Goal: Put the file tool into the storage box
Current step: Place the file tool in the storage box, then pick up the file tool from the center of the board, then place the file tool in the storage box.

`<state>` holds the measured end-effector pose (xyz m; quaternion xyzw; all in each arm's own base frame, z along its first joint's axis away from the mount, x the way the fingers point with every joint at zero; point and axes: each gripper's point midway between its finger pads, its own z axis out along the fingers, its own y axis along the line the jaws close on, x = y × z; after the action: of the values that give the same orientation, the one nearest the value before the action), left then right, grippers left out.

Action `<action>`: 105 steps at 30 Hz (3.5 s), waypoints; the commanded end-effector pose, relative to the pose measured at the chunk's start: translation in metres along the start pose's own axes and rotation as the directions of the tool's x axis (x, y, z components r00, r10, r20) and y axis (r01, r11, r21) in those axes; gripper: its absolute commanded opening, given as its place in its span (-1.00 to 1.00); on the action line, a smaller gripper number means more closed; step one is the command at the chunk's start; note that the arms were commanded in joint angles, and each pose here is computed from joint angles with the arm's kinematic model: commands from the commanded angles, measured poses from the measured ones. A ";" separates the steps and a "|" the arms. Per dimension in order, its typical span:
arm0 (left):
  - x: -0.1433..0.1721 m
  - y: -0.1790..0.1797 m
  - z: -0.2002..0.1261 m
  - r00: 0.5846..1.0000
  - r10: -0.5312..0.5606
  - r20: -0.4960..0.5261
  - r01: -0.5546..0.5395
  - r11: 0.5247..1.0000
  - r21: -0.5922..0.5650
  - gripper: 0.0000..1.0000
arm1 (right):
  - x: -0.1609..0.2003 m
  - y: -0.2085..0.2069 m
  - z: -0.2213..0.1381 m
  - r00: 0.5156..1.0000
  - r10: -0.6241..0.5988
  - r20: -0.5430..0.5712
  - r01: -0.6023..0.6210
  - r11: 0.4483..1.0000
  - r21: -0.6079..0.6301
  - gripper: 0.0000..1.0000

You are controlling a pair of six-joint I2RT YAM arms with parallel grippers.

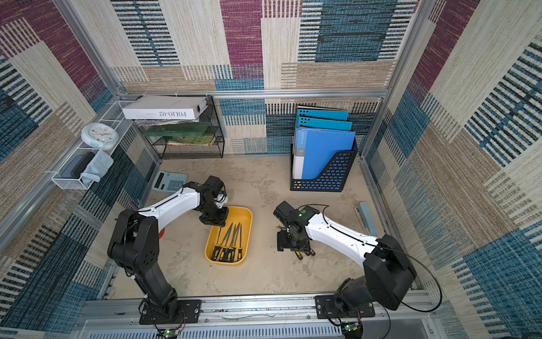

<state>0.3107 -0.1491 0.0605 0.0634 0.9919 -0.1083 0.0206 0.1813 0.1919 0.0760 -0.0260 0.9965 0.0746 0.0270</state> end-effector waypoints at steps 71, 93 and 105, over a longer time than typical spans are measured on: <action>0.014 -0.118 -0.074 0.954 -0.286 0.088 0.211 0.851 0.480 0.19 | 0.032 0.167 -0.041 0.940 -0.275 0.201 0.337 0.836 -0.434 -0.75; -0.001 -0.057 -0.064 0.997 -0.034 0.076 0.020 0.982 0.187 -1.00 | 0.000 0.125 -0.057 0.978 -0.112 0.175 0.166 0.927 -0.336 0.67; -0.016 -0.021 -0.017 0.998 -0.004 0.057 0.003 1.000 0.014 -1.00 | -0.013 0.011 -0.024 0.997 0.013 0.082 -0.013 1.000 0.000 0.59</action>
<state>0.3195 -0.1738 0.0926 0.0528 0.9881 -0.1377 0.0438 0.1976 0.2331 0.1184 -0.0109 0.9849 0.1515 0.0835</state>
